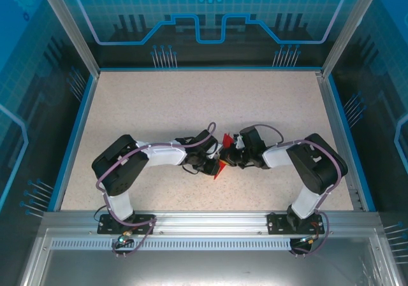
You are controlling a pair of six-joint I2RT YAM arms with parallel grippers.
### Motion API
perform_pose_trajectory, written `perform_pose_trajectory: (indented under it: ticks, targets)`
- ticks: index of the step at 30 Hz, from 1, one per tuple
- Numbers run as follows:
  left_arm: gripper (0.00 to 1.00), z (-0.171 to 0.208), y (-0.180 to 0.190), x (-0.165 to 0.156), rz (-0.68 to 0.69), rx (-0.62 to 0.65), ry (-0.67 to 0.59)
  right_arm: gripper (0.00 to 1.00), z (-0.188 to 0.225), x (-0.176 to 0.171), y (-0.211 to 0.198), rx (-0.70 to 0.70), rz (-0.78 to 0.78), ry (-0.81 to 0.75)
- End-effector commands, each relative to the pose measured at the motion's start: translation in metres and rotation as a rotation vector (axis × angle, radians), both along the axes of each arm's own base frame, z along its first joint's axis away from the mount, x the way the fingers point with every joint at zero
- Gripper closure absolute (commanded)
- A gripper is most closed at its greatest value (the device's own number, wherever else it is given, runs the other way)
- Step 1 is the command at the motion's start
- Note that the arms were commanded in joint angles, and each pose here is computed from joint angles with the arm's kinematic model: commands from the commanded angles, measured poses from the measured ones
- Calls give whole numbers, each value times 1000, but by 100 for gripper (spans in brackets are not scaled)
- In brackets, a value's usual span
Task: Fold a paper plane with a square sheet of paper (pick it up from the middle)
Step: Fold the wing for the fifth time at the center of the table.
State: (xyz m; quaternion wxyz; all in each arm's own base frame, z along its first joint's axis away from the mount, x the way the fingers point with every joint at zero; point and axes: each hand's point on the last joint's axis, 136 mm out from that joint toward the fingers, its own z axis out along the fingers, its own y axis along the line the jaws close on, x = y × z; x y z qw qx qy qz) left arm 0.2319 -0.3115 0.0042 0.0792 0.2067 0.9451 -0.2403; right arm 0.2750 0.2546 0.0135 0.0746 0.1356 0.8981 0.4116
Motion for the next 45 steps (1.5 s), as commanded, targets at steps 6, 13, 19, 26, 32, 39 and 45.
perform_pose_trajectory:
  ticks: [6,13,19,26,32,39,45]
  targets:
    - [96,-70,36,-29,-19,183,71,96,-9,26,-14,-86,-79,-23]
    - [97,-74,42,-32,-25,203,74,96,-6,36,-16,-79,-102,-33]
    - [98,-75,44,-33,-30,210,75,96,-4,47,-20,-75,-118,-43]
    - [97,-76,45,-34,-28,214,76,96,-4,61,-18,-85,-105,-52]
    - [97,-76,48,-36,-29,220,77,96,-14,67,-29,-122,-118,-30]
    - [98,-76,50,-37,-32,226,80,96,-12,83,-40,-135,-134,-40]
    - [98,-76,53,-38,-33,234,80,96,-7,102,-43,-137,-136,-54]
